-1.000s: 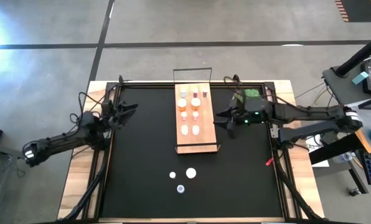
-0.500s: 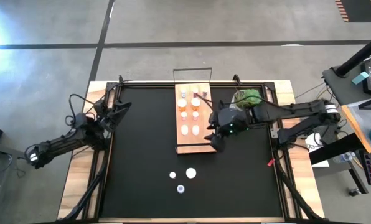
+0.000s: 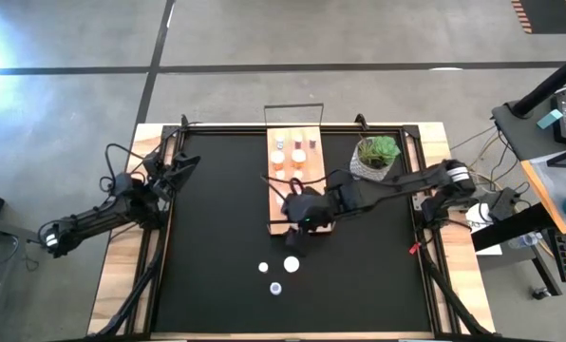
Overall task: Pick and place medicine bottles onto shelf by color
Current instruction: Put the orange pill bottle on the shelf aligned with the orange pill bottle
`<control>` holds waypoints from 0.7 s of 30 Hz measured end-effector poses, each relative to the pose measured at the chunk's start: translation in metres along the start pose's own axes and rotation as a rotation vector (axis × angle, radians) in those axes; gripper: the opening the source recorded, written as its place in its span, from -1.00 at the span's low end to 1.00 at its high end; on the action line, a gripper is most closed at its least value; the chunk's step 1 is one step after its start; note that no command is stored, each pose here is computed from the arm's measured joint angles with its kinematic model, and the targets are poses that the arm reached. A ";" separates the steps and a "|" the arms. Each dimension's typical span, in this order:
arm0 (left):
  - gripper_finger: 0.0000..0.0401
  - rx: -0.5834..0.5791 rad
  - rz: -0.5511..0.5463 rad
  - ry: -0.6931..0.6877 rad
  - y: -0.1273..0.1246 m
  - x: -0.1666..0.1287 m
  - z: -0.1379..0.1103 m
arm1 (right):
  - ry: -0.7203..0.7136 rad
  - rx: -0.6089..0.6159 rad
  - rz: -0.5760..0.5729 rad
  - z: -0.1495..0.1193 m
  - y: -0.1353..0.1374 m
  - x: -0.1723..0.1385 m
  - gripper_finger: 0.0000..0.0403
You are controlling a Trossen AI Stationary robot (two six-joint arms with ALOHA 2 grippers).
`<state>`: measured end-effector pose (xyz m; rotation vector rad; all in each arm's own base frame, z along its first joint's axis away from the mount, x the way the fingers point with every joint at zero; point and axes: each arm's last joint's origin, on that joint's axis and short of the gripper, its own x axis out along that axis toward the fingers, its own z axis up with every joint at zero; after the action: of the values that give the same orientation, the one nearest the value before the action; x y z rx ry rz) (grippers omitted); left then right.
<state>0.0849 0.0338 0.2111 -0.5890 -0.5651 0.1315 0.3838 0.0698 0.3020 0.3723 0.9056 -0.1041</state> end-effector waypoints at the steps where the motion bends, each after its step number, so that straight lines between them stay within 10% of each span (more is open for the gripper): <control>1: 0.12 0.000 0.002 0.002 0.000 0.000 0.000 | 0.020 -0.002 -0.007 0.001 0.002 0.002 0.12; 21: 0.12 -0.002 0.017 0.019 0.002 0.001 -0.002 | 0.051 0.086 -0.330 0.021 0.019 -0.058 0.12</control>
<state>0.0874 0.0348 0.2092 -0.5965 -0.5416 0.1409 0.3685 0.0757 0.3643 0.3030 1.0095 -0.4394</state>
